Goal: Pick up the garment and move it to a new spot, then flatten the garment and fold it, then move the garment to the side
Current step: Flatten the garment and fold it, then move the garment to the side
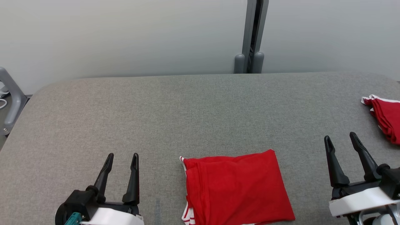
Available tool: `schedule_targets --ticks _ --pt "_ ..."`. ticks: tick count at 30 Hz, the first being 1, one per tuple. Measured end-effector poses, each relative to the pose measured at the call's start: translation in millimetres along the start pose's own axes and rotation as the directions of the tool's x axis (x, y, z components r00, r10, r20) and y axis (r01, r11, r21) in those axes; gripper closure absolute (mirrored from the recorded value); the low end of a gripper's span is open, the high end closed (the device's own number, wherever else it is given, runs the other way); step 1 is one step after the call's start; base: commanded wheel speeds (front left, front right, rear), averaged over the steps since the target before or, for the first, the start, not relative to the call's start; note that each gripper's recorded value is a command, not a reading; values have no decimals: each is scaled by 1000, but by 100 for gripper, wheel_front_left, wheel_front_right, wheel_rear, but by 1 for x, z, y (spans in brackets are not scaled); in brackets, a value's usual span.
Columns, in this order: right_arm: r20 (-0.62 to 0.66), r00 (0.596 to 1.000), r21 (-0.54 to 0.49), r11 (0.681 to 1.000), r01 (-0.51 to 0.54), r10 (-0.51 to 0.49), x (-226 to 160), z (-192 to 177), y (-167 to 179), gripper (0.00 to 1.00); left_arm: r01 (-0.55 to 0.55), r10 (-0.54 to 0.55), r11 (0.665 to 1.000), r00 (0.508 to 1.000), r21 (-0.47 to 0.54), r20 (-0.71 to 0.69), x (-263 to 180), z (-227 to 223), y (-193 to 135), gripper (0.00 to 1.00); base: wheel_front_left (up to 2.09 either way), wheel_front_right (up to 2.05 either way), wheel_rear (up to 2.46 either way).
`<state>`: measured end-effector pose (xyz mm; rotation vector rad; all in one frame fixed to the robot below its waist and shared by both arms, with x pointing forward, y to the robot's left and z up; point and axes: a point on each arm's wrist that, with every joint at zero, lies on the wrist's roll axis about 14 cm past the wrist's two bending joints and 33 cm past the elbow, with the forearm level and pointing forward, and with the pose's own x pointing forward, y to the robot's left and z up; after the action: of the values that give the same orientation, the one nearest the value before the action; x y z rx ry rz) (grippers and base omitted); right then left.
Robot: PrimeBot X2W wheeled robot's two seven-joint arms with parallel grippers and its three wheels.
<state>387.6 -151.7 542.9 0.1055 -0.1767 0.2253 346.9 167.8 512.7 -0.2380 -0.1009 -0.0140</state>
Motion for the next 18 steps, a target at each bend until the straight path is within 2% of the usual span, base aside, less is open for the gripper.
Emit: schedule_targets --ticks 18 --pt "-13 1000 10 1000 -6 6 1 -5 4 0 -6 6 1000 1000 8 -15 -2 -5 2 0 0 0 0"
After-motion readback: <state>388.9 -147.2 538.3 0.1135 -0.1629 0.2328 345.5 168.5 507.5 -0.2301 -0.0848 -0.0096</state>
